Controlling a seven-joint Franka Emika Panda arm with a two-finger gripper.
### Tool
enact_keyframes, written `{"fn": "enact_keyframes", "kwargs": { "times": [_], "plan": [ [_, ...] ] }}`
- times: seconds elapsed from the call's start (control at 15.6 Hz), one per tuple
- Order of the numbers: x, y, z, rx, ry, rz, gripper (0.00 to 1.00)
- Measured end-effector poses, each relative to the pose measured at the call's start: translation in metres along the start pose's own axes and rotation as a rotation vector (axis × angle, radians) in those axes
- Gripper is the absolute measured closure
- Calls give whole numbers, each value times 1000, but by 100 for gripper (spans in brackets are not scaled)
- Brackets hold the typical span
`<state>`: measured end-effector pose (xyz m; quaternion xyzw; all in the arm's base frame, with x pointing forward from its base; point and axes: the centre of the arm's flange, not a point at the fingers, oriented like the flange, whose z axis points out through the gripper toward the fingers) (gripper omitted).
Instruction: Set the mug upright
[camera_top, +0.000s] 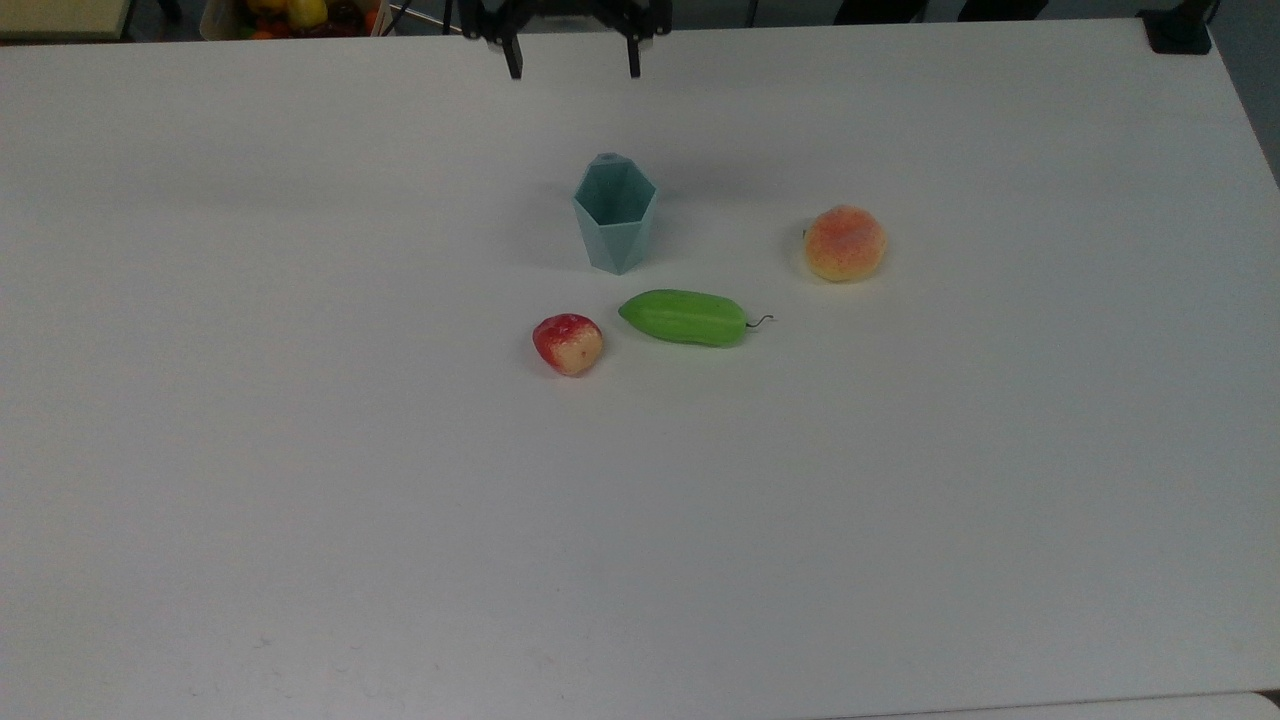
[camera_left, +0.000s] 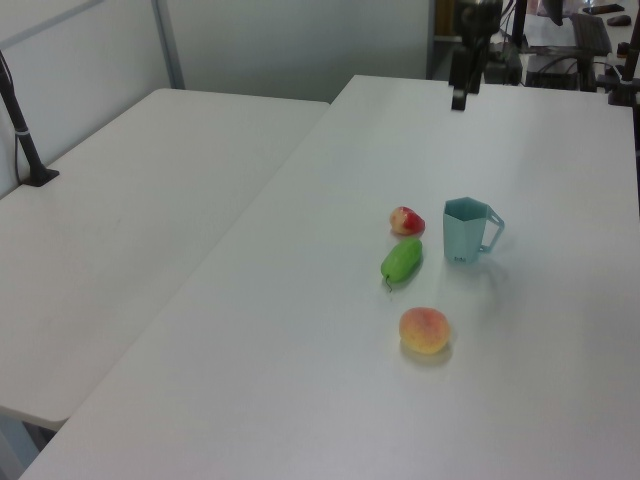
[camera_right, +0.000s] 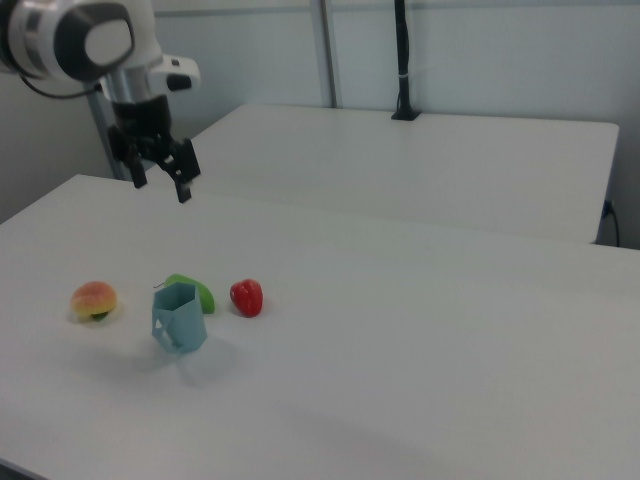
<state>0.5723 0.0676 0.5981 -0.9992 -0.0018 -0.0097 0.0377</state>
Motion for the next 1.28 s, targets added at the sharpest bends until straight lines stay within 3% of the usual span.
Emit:
{"fn": "enact_keyframes", "kwargs": {
  "times": [0.19, 0.45, 0.9, 1.28],
  "plan": [
    [-14, 3, -44, -3, -23, 21, 0],
    [-26, 48, -78, -3, 4, 101, 0],
    [-7, 49, -57, 4, 105, 47, 0],
    [-6, 60, -58, 18, 120, 17, 0]
  ]
}}
